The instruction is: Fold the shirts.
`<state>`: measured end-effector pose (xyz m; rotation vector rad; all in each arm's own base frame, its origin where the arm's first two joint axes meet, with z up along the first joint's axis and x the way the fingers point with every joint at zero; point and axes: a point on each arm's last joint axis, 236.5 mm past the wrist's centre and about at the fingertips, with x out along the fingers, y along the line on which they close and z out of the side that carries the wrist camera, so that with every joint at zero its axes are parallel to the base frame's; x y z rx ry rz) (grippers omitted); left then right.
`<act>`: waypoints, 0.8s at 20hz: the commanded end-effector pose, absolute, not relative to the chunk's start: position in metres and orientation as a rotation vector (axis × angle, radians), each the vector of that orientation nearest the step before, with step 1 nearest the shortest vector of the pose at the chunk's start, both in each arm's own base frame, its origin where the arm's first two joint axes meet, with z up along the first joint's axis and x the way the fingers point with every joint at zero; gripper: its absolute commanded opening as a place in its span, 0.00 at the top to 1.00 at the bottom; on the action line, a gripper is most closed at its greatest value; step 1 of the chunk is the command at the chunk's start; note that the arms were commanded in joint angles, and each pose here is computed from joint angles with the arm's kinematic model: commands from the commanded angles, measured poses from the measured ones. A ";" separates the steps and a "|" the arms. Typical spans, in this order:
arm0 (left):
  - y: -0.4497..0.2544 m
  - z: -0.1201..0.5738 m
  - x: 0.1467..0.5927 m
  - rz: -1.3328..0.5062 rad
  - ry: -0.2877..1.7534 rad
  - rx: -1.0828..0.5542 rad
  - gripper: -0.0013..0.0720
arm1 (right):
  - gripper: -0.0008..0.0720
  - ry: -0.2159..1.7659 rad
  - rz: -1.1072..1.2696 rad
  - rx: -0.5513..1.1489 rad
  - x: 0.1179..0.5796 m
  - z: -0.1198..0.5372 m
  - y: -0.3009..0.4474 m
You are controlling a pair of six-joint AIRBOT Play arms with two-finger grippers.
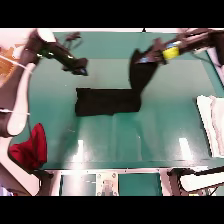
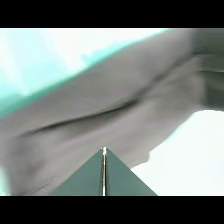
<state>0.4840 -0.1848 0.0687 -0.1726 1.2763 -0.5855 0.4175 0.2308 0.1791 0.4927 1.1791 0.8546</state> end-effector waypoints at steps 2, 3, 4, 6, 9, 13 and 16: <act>-0.088 0.091 0.482 -0.446 1.271 -0.139 0.95 | 0.96 1.038 0.824 0.593 0.435 0.124 0.382; -0.076 0.091 0.482 -0.431 1.274 -0.149 0.95 | 0.96 1.019 0.806 0.603 0.433 0.097 0.414; -0.065 0.090 0.480 -0.414 1.284 -0.163 0.95 | 0.84 1.006 0.792 0.604 0.428 0.069 0.445; -0.049 0.089 0.478 -0.392 1.297 -0.184 0.95 | 0.28 1.024 0.784 0.574 0.405 0.010 0.497; -0.040 0.089 0.474 -0.399 1.307 -0.182 0.95 | 0.24 1.081 0.769 0.522 0.404 -0.016 0.487; -0.040 0.089 0.471 -0.407 1.316 -0.184 0.95 | 0.24 1.164 0.654 0.513 0.461 0.010 0.354; -0.040 0.089 0.472 -0.405 1.315 -0.185 0.95 | 0.24 1.270 0.500 0.531 0.476 0.012 0.229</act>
